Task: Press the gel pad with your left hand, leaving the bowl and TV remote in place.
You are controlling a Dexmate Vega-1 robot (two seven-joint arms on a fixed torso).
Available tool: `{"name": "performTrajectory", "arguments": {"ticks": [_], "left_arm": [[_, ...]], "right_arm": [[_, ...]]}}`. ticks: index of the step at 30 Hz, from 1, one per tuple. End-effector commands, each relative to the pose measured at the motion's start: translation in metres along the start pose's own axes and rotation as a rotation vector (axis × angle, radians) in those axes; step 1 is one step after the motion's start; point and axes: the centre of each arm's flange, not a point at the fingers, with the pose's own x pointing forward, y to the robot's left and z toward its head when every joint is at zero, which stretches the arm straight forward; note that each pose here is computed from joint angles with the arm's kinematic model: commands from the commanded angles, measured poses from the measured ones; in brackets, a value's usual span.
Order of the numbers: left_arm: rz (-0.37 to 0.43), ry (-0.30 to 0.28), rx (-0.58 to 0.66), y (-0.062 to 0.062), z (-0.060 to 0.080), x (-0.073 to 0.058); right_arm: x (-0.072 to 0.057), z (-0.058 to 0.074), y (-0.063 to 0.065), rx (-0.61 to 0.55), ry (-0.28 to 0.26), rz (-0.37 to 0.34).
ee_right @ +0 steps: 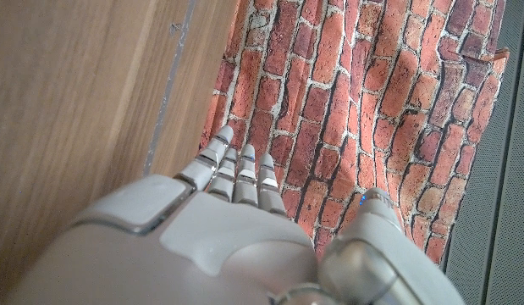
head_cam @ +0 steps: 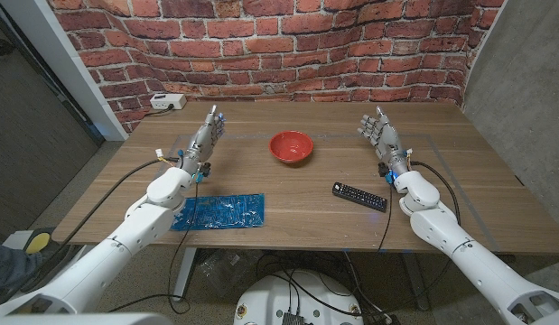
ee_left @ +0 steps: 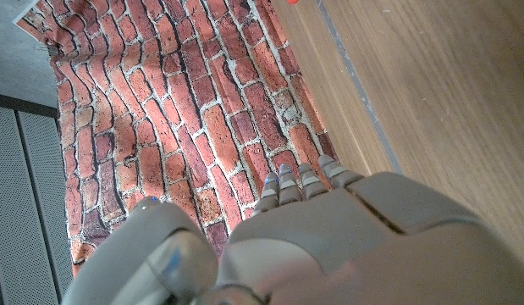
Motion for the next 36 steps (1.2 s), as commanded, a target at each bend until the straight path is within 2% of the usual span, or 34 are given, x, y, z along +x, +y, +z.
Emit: {"name": "performTrajectory", "arguments": {"ticks": [1,7,18,25,36], "left_arm": [[-0.029,-0.049,0.022,0.01,0.007,-0.023],[-0.041,-0.057,0.044,0.013,0.007,-0.035],[-0.048,-0.089,0.039,0.009,0.011,-0.059],[-0.06,-0.107,0.025,0.007,0.012,-0.073],[-0.059,-0.123,0.033,0.01,0.014,-0.097]], "right_arm": [[-0.012,0.007,0.007,-0.022,-0.023,-0.005],[-0.015,0.01,0.009,-0.032,-0.033,0.001],[-0.021,0.02,0.01,-0.052,-0.06,0.009],[-0.025,0.023,0.015,-0.061,-0.065,0.019],[-0.024,0.025,0.019,-0.057,-0.076,0.021]]}}
